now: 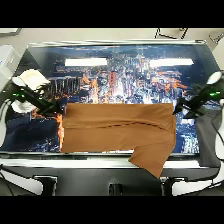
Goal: Fold the clothes and pants, and hang the long-sleeved shirts on hangers.
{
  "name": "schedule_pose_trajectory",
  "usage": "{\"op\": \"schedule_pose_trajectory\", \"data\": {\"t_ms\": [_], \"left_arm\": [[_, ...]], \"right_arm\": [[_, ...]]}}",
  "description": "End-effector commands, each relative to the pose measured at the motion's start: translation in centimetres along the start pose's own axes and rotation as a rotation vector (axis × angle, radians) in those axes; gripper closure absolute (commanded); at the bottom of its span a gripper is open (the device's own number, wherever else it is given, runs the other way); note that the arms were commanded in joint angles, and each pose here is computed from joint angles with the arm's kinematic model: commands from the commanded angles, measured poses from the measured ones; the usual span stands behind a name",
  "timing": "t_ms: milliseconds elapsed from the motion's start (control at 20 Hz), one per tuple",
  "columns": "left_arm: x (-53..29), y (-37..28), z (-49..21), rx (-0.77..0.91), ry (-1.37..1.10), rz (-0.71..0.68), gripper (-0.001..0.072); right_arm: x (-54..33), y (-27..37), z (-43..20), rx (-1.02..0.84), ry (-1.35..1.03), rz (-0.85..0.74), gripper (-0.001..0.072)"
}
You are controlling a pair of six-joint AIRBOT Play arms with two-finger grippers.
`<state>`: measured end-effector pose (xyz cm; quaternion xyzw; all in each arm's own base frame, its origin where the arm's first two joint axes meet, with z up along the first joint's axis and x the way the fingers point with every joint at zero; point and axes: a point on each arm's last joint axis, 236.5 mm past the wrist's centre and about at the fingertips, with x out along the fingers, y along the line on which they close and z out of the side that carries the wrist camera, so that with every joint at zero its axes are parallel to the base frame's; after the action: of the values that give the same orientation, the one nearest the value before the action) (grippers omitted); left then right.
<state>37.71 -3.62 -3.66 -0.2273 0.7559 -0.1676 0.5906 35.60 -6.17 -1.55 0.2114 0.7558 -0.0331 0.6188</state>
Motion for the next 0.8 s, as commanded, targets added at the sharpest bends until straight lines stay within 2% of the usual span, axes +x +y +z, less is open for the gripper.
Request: {"op": "schedule_pose_trajectory", "data": {"t_ms": [0, 250, 300, 350, 700, 750], "left_arm": [[-2.8, 2.0, -3.0, -0.014, -0.052, 0.083, 0.0228], [6.2, 4.7, -13.5, -0.039, 0.014, 0.055, 0.0233], [7.6, 4.7, -15.4, -0.014, 0.03, 0.026, 0.0286], [8.8, 4.5, -16.6, 0.001, 0.042, -0.004, 0.0286], [10.7, 3.4, -15.8, -0.053, -0.016, -0.084, 0.0287], [11.0, 3.5, -15.9, -0.061, -0.009, -0.087, 0.0311]], "right_arm": [[-2.4, -3.4, -3.6, 0.088, 0.055, 0.019, 0.0163], [2.0, -4.7, -9.0, 0.095, 0.094, 0.006, 0.0158], [2.5, -4.7, -9.9, 0.09, 0.112, 0.008, 0.0159], [2.9, -4.7, -10.5, 0.081, 0.13, 0.01, 0.0162], [2.8, -4.4, -11.5, 0.078, 0.163, 0.021, 0.0165], [2.8, -4.5, -11.5, 0.078, 0.163, 0.021, 0.0165]]}}
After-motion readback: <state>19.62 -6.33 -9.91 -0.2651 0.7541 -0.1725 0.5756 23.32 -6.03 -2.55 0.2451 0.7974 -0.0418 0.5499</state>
